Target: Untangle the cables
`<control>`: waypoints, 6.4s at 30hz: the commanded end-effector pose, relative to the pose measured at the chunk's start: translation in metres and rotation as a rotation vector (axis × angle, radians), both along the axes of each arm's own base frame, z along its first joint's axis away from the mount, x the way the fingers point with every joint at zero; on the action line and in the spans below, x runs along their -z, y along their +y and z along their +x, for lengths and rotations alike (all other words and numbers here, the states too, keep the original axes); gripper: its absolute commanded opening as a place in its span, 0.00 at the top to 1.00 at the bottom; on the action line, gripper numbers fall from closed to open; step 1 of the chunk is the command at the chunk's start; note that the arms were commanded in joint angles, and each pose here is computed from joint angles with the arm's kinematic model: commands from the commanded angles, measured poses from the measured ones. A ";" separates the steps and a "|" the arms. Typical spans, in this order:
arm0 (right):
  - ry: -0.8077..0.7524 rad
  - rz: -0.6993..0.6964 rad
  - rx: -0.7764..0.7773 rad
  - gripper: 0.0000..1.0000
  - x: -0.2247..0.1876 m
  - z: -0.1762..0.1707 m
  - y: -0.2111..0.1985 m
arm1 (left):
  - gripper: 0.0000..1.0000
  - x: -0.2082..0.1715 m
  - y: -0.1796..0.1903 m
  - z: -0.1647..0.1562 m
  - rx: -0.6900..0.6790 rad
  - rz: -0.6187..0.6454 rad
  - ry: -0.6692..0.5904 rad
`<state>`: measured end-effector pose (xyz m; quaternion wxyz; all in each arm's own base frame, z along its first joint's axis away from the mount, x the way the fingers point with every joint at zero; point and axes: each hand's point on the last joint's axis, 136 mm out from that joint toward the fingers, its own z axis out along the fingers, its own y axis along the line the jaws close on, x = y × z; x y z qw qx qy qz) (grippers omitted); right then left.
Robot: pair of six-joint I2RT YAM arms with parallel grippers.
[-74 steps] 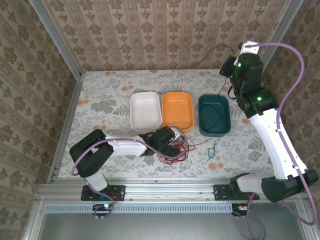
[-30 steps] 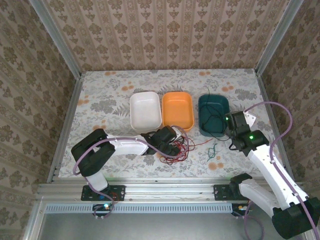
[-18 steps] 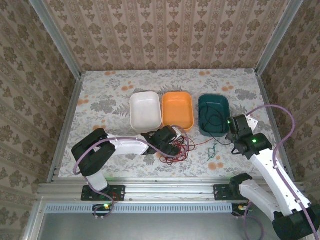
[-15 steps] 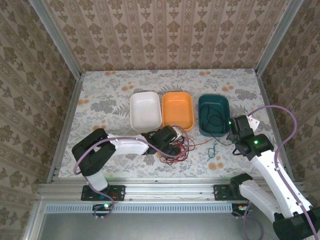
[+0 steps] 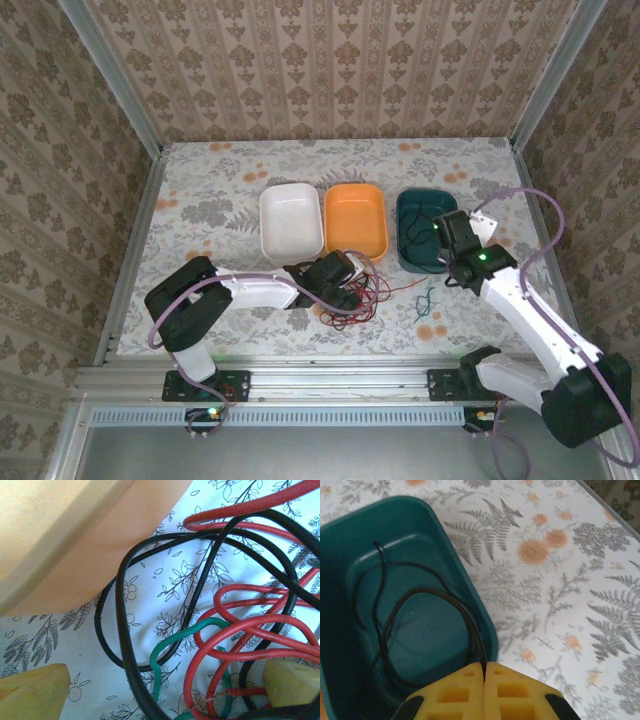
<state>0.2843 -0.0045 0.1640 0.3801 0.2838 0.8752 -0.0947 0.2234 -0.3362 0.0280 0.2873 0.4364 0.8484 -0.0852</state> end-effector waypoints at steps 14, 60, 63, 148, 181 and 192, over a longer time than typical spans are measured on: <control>-0.003 -0.109 0.073 1.00 0.027 0.075 0.016 | 0.00 0.030 0.027 -0.015 0.021 0.161 0.043; 0.128 0.214 -0.953 0.49 0.028 -0.015 0.225 | 0.00 -0.076 0.067 0.009 -0.135 -0.247 -0.012; 0.191 0.219 -0.987 0.49 0.045 -0.027 0.238 | 0.00 -0.072 0.071 0.003 -0.132 -0.246 0.005; -1.120 -0.530 -0.135 1.00 -0.536 -0.115 -0.036 | 0.06 0.044 0.082 0.011 -0.238 0.153 0.082; -0.306 -0.169 -0.781 1.00 -0.258 -0.002 0.145 | 0.00 0.021 0.077 0.030 -0.288 0.065 0.056; 0.091 0.021 -0.780 1.00 -0.057 -0.018 0.179 | 0.00 0.020 0.074 0.030 -0.278 0.061 0.066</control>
